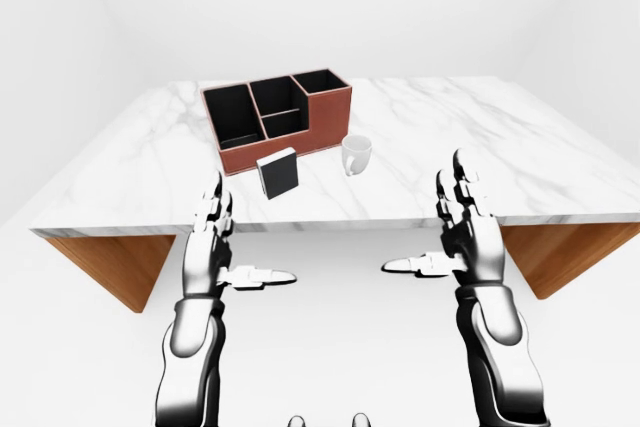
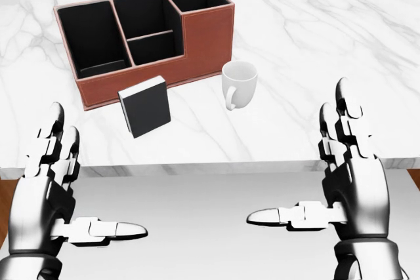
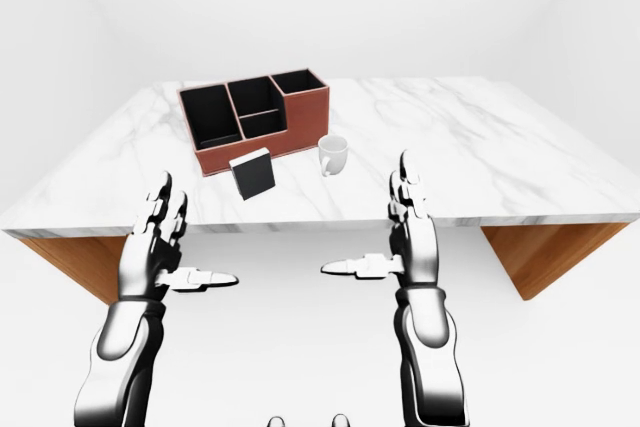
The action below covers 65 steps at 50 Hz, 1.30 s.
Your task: Pick up the book and place it in the front compartment of the caddy.
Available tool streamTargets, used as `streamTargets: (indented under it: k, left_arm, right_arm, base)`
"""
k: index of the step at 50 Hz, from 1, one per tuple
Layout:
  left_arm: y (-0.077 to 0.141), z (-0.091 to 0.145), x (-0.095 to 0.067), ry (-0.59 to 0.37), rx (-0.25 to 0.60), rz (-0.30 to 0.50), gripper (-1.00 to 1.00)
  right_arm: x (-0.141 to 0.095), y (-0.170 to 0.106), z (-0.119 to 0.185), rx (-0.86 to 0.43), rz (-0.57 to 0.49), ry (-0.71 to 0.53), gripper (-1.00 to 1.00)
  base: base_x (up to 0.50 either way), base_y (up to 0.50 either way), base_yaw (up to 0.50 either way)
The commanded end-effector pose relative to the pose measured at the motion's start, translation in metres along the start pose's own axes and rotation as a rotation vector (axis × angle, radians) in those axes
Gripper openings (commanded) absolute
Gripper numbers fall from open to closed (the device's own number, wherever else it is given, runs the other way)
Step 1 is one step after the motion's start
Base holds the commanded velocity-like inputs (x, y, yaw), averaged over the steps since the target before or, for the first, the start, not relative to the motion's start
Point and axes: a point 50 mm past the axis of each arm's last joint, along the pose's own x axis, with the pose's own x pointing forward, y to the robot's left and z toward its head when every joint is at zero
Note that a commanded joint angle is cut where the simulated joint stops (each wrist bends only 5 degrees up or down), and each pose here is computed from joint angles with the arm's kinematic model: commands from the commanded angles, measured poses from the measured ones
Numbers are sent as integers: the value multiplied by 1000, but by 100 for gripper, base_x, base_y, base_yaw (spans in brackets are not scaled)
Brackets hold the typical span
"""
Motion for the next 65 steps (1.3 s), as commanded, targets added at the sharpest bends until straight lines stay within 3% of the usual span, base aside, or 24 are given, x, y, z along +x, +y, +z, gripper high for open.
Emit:
streamTargets:
  k: [1,16,22,47,58,65]
  left_arm:
    - [2,10,-1,-41,5,2,100]
    - [2,9,0,-38,2,3,100]
    - [1,10,-2,-41,2,-1,100]
    - [1,9,-2,-37,5,-1,100]
    - [1,11,-3,-43,6,-1,100]
    - [2,14,-3,-58,7,0,100]
  right_arm:
    - [-4,1,20,15,24,-83,100]
    - [-2,1,17,1,24,-71,100]
    - [-4,1,17,-14,36,-69,100]
    - [-5,3,11,-34,31,-40,100]
    - [-5,3,16,-14,32,-62,100]
    - [-6,4,15,-22,39,-55,100]
  base:
    - [50,0,0]
    - [49,0,0]
    - [0,0,0]
    - [0,50,0]
    - [0,0,0]
    - [48,0,0]
